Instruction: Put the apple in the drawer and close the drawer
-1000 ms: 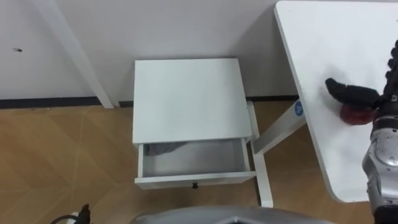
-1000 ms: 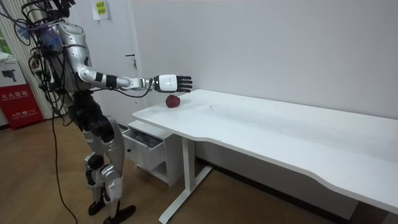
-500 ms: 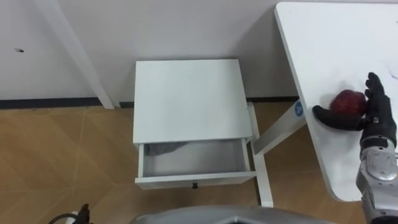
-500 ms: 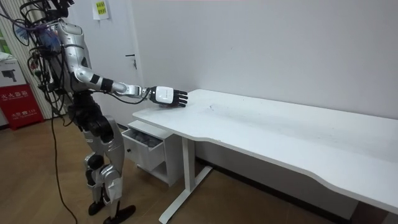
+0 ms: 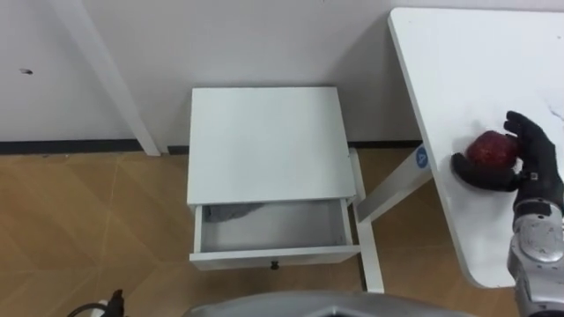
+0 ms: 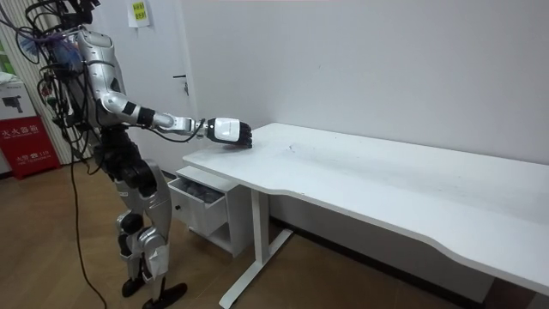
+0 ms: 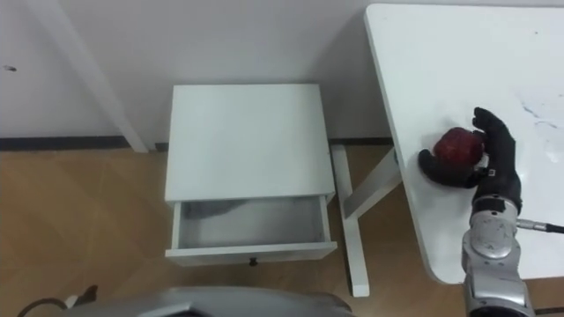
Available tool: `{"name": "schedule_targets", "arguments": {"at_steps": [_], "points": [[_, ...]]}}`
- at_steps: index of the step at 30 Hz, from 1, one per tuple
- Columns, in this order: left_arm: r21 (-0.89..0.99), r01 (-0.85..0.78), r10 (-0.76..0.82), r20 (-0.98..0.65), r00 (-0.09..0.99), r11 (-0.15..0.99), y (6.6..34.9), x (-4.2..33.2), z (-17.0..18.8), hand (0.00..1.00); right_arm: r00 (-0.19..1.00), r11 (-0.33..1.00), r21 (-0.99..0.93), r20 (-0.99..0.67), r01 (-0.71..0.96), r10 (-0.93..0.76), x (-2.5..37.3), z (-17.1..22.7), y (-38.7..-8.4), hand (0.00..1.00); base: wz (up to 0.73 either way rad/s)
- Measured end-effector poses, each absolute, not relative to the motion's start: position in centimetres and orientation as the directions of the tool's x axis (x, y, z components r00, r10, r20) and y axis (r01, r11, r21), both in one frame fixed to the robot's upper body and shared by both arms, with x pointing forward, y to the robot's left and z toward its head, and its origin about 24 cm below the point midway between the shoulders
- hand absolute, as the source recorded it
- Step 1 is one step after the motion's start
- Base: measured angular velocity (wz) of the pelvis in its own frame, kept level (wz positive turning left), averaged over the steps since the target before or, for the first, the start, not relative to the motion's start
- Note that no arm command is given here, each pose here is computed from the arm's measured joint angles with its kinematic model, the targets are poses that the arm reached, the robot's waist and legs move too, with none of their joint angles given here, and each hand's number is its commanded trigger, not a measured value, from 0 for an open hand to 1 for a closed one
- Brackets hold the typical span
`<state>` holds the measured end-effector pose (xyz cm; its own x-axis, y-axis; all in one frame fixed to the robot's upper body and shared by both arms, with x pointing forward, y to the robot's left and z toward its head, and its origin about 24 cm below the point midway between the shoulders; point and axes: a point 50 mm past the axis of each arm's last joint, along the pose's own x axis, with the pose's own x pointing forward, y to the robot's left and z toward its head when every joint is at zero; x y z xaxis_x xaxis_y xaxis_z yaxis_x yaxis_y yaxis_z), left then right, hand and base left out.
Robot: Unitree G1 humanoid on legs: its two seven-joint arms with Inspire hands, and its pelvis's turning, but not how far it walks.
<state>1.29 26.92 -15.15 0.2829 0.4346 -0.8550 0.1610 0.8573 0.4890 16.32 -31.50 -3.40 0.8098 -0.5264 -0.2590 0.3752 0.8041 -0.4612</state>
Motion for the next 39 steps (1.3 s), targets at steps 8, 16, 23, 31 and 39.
{"name": "schedule_targets", "arguments": {"at_steps": [8,16,23,31,39], "points": [[0.494,0.161,0.438,-0.851,0.289,0.855,26.9,1.5,-15.1,0.0,0.807,0.791,-0.471,-0.239,0.39,-0.54,16.1,-3.3,-31.5,1.0,0.0],[0.487,0.19,0.419,-0.854,0.309,0.853,26.6,2.2,-15.2,0.0,0.838,0.798,-0.499,-0.228,0.337,-0.496,16.7,-3.2,-30.6,1.0,0.0],[0.469,0.258,0.378,-0.864,0.333,0.844,25.7,3.2,-15.6,0.0,0.921,0.83,-0.525,-0.199,0.187,-0.334,18.5,-2.6,-26.6,1.0,-0.03],[0.445,0.34,0.325,-0.877,0.355,0.829,24.6,3.8,-15.8,0.0,0.958,0.861,-0.468,-0.281,-0.196,0.066,19.9,-3.3,-19.1,1.0,0.07],[0.434,0.35,0.312,-0.882,0.353,0.83,24.4,3.9,-15.9,0.0,0.884,0.802,-0.399,-0.339,-0.445,0.322,20.1,-3.6,-14.7,1.0,0.26]]}}
